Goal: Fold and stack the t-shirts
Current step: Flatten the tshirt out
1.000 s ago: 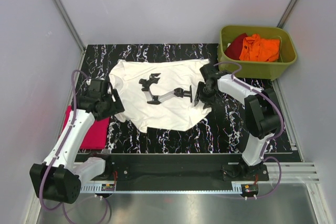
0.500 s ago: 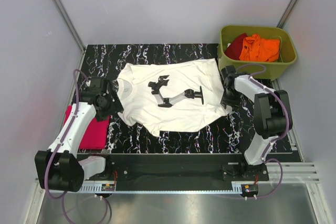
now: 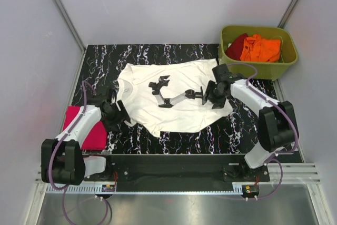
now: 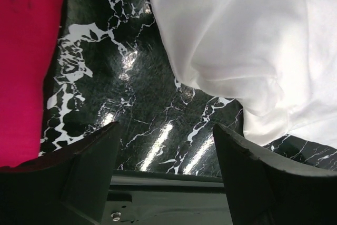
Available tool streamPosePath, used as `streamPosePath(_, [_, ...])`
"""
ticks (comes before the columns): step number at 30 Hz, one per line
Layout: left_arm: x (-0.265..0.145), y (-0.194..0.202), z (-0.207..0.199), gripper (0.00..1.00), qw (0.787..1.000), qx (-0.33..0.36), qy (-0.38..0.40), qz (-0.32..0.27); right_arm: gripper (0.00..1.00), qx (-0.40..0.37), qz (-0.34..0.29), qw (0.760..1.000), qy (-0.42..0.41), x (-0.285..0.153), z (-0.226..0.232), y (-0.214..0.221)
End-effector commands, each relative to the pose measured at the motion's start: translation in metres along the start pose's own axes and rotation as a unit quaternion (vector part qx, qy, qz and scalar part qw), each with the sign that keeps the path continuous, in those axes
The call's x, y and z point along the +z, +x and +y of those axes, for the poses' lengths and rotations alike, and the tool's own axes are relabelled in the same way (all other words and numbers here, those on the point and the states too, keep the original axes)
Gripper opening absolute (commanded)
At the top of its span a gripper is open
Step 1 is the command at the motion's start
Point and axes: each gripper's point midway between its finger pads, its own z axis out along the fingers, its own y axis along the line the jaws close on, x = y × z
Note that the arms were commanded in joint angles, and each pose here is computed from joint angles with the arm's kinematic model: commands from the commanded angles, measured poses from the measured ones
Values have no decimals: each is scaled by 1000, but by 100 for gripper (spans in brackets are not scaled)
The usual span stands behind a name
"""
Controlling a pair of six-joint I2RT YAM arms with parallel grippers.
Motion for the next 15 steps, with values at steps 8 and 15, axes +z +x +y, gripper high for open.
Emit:
streamPosePath(8, [22, -3, -20, 67, 998, -41, 55, 5, 32, -72, 12, 991, 115, 26, -19, -1])
streamPosePath(15, [17, -2, -19, 62, 998, -40, 58, -1, 33, -54, 35, 993, 103, 43, -18, 13])
